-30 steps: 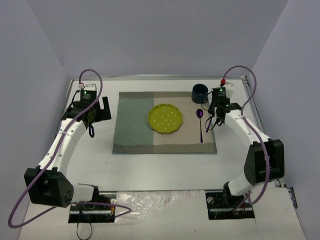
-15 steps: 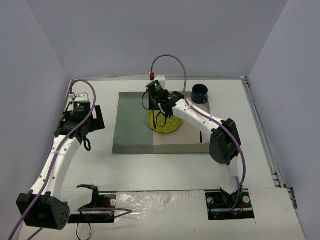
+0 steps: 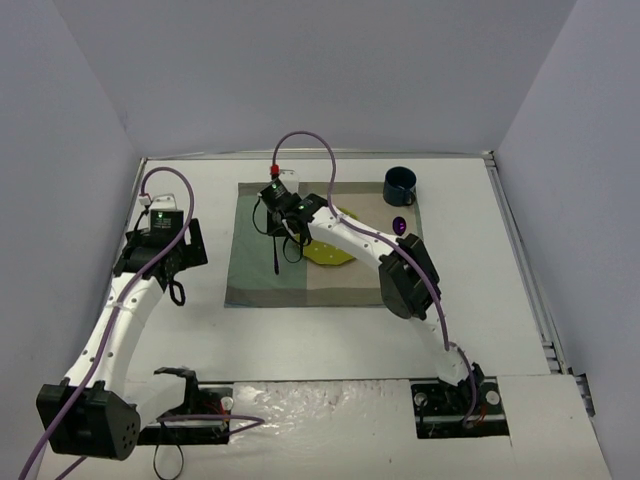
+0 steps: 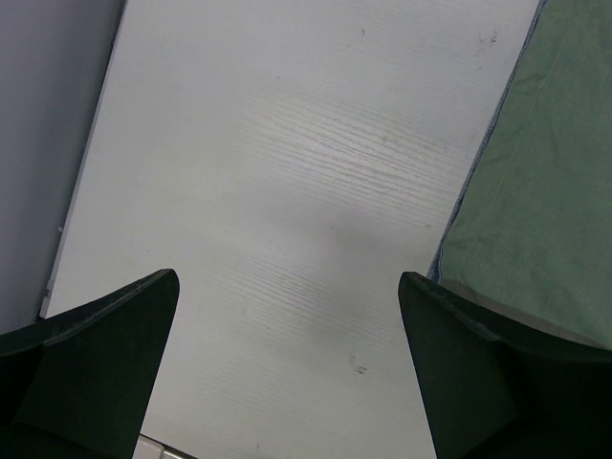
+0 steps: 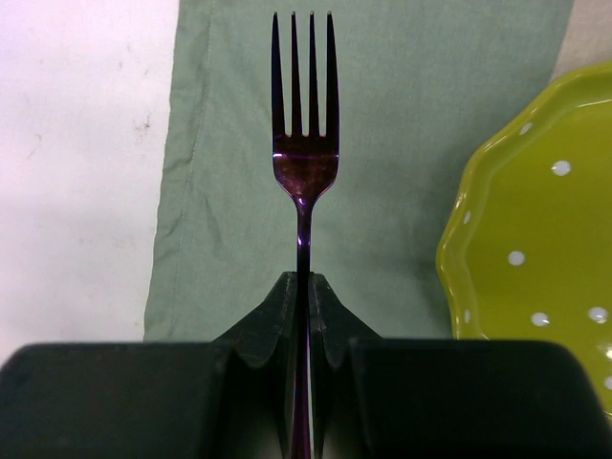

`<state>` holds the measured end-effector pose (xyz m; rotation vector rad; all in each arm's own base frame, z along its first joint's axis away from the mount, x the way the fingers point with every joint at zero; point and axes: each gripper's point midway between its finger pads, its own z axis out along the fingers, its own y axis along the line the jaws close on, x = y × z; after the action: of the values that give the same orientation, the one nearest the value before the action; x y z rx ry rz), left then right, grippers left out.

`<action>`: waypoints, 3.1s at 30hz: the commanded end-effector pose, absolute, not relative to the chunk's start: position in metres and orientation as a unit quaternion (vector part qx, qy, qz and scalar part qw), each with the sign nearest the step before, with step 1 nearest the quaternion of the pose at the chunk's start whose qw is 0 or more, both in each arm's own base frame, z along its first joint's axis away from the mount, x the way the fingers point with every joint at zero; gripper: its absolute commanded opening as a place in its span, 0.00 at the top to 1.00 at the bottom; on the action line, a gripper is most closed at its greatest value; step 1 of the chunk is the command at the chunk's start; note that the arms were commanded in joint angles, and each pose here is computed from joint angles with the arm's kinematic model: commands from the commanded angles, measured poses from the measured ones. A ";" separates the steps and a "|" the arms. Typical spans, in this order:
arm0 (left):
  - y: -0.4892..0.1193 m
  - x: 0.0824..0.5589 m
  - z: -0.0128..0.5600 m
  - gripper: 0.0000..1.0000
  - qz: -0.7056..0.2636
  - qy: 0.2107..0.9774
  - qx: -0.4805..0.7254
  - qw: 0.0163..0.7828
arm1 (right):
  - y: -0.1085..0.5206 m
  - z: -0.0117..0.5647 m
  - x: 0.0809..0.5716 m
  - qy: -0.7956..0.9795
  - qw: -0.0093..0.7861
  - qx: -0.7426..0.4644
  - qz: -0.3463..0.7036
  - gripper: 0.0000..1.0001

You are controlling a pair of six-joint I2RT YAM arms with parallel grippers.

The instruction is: Set the dinner table for one person

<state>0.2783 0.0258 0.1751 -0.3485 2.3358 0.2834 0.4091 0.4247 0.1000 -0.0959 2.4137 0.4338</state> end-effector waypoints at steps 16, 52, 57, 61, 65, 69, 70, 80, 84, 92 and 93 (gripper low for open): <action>0.032 0.286 0.193 0.03 0.112 0.894 -0.154 0.405 | 0.451 0.046 0.413 0.931 0.314 0.024 0.186 1.00; 0.032 0.286 0.191 0.03 0.106 0.896 -0.154 0.402 | 0.471 0.033 0.411 0.927 0.309 0.029 0.210 0.85; 0.032 0.286 0.191 0.03 0.106 0.896 -0.155 0.402 | 0.472 0.036 0.410 0.926 0.310 0.030 0.215 0.77; 0.033 0.286 0.190 0.03 0.107 0.897 -0.155 0.400 | 0.468 0.048 0.413 0.922 0.324 0.028 0.210 0.72; 0.032 0.286 0.190 0.03 0.107 0.897 -0.155 0.401 | 0.455 0.082 0.416 0.912 0.358 0.019 0.201 0.63; 0.031 0.287 0.191 0.03 0.101 0.897 -0.153 0.403 | 0.437 0.123 0.418 0.898 0.398 0.009 0.188 0.51; 0.030 0.287 0.191 0.03 0.100 0.897 -0.152 0.403 | 0.432 0.133 0.417 0.894 0.408 0.007 0.184 0.48; 0.021 0.293 0.200 0.03 0.068 0.888 -0.141 0.431 | 0.312 0.232 0.408 0.853 0.513 0.013 0.098 0.28; 0.018 0.294 0.207 0.03 0.058 0.882 -0.136 0.447 | 0.220 0.277 0.405 0.823 0.561 0.068 0.053 0.19; 0.012 0.288 0.248 0.03 0.033 0.862 -0.137 0.487 | 0.059 0.329 0.333 0.756 0.634 0.153 -0.060 0.06; 0.012 0.287 0.253 0.03 0.031 0.859 -0.137 0.492 | 0.046 0.333 0.323 0.747 0.640 0.164 -0.072 0.05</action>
<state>0.2807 0.0134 0.1998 -0.3303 2.2358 0.1293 0.3634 0.1039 0.2835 0.2813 1.8886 -0.0377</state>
